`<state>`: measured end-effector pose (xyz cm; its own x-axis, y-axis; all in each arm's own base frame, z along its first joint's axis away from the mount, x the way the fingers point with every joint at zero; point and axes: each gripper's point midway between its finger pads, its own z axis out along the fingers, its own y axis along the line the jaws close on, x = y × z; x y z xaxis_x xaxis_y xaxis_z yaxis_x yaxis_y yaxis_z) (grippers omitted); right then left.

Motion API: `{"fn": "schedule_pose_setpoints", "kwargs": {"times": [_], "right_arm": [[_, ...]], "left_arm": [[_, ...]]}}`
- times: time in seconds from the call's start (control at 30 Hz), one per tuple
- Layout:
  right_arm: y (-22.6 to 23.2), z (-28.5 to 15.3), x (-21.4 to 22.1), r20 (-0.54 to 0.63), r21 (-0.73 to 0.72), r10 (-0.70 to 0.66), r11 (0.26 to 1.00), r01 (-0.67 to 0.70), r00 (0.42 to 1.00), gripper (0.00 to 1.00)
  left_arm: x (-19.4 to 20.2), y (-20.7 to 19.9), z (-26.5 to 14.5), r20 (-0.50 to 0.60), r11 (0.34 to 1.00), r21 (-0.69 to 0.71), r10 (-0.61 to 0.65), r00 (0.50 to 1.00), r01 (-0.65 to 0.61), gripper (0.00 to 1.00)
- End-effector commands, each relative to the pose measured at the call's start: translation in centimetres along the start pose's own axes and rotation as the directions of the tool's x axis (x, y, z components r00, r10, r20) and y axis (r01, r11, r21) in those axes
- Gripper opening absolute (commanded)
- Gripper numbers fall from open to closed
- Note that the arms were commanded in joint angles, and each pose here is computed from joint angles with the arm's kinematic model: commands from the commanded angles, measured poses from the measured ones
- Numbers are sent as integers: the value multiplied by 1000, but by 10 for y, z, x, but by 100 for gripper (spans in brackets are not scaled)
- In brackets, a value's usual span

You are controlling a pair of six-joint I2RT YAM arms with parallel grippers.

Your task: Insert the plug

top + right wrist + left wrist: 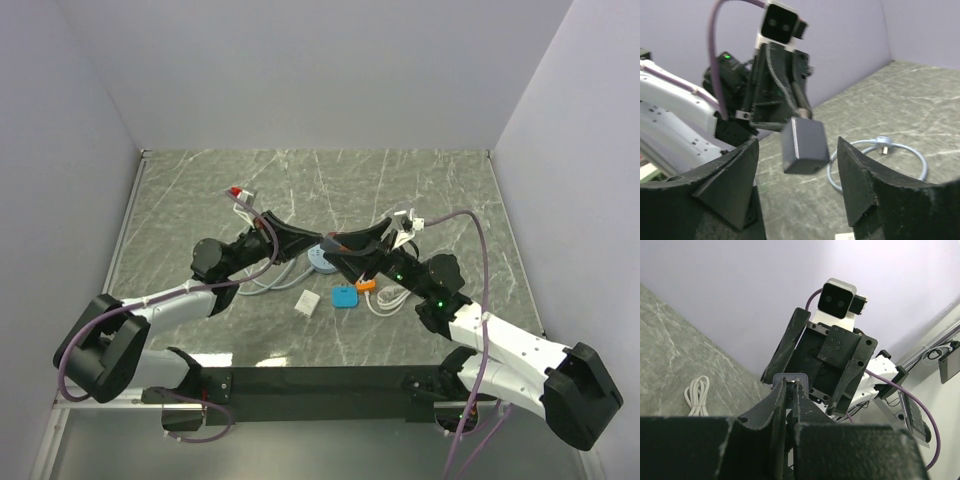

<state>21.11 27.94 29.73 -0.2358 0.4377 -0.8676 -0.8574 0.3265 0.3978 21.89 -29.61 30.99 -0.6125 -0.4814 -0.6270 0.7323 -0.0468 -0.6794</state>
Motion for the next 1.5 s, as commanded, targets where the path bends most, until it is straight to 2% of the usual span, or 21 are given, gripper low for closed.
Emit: {"fn": "schedule_pose_setpoints", "kwargs": {"times": [0.0, 0.1, 0.17, 0.4, 0.8, 1.03, 1.47], "right_arm": [[15, 0, -11, 45, -80, -16, 997, 19, 999, 66], [17, 2, -8, 33, -99, 0, 995, 4, 999, 55], [17, 2, -4, 22, -106, 15, 994, -13, 1000, 53], [11, -3, 6, 19, -83, 42, 996, -40, 999, 53], [17, -19, -14, 93, -60, -4, 998, 9, 996, 49], [21, -16, -12, 91, -92, 14, 996, -5, 996, 47], [31, -18, -31, 156, -115, -21, 993, 39, 988, 42]], "left_arm": [[-28, -78, 2, 139, 929, 291, 194, 971, -228, 0], [-29, -79, 2, 152, 927, 288, 205, 967, -242, 0], [-29, -80, 2, 155, 925, 289, 209, 965, -247, 0], [-30, -85, -2, 176, 916, 291, 232, 957, -275, 0], [-29, -85, -3, 173, 916, 288, 237, 956, -279, 0], [-25, -87, -2, 163, 913, 311, 223, 961, -265, 0], [-21, -87, -2, 152, 911, 309, 238, 959, -275, 0]]}}
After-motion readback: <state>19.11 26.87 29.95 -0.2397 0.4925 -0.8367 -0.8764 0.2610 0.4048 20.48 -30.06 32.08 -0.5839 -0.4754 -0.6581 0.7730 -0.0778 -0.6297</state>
